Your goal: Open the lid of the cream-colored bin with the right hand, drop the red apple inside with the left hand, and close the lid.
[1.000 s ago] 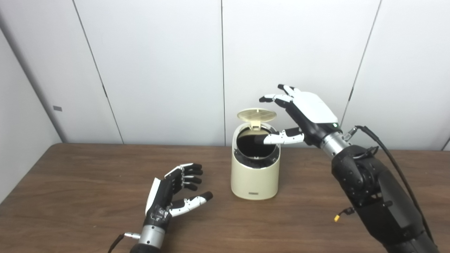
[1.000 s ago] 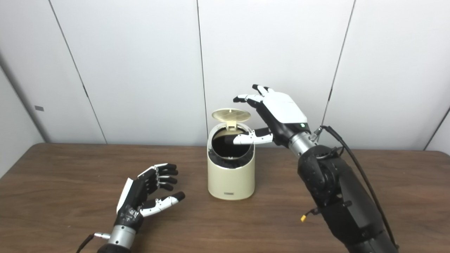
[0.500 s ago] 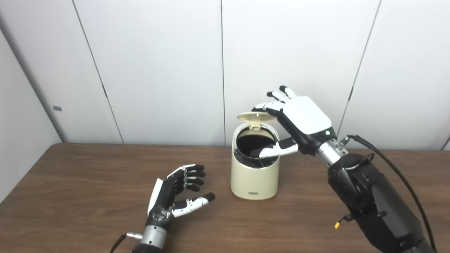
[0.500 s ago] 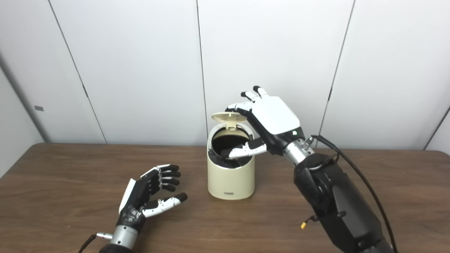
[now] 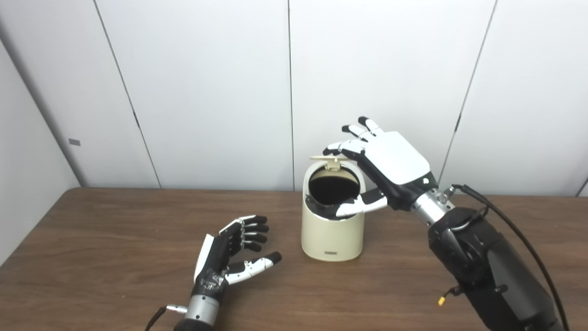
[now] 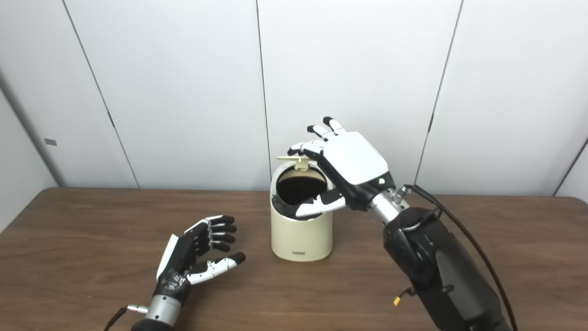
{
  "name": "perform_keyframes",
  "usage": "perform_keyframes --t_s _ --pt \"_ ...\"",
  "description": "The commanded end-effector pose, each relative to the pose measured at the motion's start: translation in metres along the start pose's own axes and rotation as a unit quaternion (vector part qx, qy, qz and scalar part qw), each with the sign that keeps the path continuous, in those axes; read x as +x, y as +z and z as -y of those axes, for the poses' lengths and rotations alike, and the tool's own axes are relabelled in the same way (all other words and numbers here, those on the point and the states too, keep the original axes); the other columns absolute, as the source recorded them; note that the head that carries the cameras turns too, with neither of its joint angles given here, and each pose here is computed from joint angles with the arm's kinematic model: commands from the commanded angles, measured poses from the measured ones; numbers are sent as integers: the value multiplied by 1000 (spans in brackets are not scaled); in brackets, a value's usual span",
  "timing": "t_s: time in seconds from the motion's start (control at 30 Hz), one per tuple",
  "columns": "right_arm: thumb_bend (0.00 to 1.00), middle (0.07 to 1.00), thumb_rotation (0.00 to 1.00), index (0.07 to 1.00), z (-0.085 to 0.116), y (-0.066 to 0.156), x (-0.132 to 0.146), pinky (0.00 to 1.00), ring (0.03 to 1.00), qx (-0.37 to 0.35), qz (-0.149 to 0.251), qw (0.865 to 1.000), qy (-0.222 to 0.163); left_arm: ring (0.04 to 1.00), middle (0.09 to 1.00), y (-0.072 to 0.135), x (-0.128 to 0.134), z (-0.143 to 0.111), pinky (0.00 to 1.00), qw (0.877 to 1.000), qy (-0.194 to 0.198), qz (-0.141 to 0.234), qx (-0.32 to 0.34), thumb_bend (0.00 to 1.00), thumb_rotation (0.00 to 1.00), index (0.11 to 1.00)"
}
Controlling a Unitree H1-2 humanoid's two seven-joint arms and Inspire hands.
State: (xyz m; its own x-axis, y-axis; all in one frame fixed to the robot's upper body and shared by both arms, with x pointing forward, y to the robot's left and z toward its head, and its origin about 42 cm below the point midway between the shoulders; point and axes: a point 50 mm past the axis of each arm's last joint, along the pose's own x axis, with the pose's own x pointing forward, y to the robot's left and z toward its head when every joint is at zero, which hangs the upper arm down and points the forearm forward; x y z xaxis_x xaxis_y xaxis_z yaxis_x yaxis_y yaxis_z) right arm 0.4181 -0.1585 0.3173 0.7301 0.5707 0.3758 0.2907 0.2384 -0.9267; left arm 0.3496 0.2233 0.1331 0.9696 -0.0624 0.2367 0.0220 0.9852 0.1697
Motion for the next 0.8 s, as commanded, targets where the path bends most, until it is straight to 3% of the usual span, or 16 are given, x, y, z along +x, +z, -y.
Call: perform_keyframes --t_s 0.0,0.27,0.77 --pt "683 737 697 757 18 6 5 1000 917 -13 18 999 -29 633 684 19 11 -2 577 999 6 45 1 778 130 720" --pt "690 713 720 738 11 7 -1 957 887 -13 32 999 -36 628 685 21 11 -3 570 999 7 42 3 781 142 720" --pt "673 717 699 743 -1 11 -16 1000 892 -7 29 999 -14 625 683 22 12 -5 565 999 9 43 7 792 158 717"
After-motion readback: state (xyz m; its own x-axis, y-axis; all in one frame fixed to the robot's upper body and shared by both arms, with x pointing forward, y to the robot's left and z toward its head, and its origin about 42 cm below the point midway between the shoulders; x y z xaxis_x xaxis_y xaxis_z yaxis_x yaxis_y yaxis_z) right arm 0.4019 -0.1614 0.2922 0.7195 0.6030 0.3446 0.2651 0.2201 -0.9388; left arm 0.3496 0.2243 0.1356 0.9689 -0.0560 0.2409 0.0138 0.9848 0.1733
